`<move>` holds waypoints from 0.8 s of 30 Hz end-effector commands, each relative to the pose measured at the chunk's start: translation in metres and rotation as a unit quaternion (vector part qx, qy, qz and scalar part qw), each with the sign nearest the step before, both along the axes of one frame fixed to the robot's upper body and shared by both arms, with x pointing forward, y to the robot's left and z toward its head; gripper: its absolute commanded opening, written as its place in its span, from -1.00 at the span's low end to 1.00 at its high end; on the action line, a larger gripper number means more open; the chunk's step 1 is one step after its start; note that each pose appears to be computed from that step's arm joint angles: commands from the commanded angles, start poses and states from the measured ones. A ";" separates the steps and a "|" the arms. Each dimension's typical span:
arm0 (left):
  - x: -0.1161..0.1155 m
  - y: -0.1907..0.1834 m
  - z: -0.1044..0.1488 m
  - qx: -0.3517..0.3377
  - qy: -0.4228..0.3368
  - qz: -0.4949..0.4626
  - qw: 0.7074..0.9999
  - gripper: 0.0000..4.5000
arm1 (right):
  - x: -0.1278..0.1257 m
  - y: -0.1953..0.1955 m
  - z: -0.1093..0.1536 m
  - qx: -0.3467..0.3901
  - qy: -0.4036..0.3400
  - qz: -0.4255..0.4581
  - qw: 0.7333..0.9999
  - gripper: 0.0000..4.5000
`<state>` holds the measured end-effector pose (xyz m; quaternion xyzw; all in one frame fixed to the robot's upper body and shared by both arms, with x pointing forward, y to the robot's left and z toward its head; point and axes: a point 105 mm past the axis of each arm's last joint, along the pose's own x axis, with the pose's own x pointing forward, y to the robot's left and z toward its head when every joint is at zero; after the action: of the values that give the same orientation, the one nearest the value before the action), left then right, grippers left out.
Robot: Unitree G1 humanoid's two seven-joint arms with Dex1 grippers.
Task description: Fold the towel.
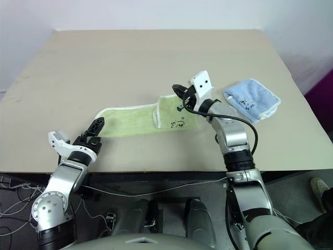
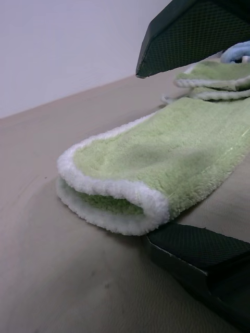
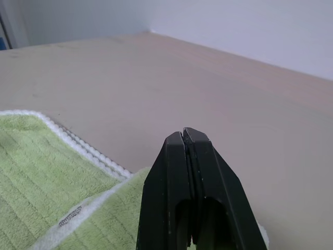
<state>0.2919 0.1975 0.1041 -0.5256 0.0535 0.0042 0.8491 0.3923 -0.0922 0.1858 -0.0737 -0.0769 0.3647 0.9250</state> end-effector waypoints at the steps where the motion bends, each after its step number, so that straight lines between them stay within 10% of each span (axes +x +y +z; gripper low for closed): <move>1: 0.003 0.002 -0.007 -0.015 0.011 0.004 1.000 1.00 | -0.005 -0.008 0.016 0.012 -0.027 -0.010 1.000 -0.98; 14: 0.009 0.007 0.000 -0.024 -0.010 0.017 1.000 -0.96 | -0.006 -0.007 0.014 0.014 -0.026 -0.017 0.999 -1.00; 24: 0.007 0.070 0.031 0.028 -0.083 0.067 0.994 -0.99 | -0.006 -0.008 0.015 0.016 -0.029 -0.024 0.999 -1.00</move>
<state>0.3021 0.2508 0.1156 -0.5072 -0.0032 0.0249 0.8615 0.3900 -0.0976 0.1820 -0.0720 -0.0711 0.3441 0.9335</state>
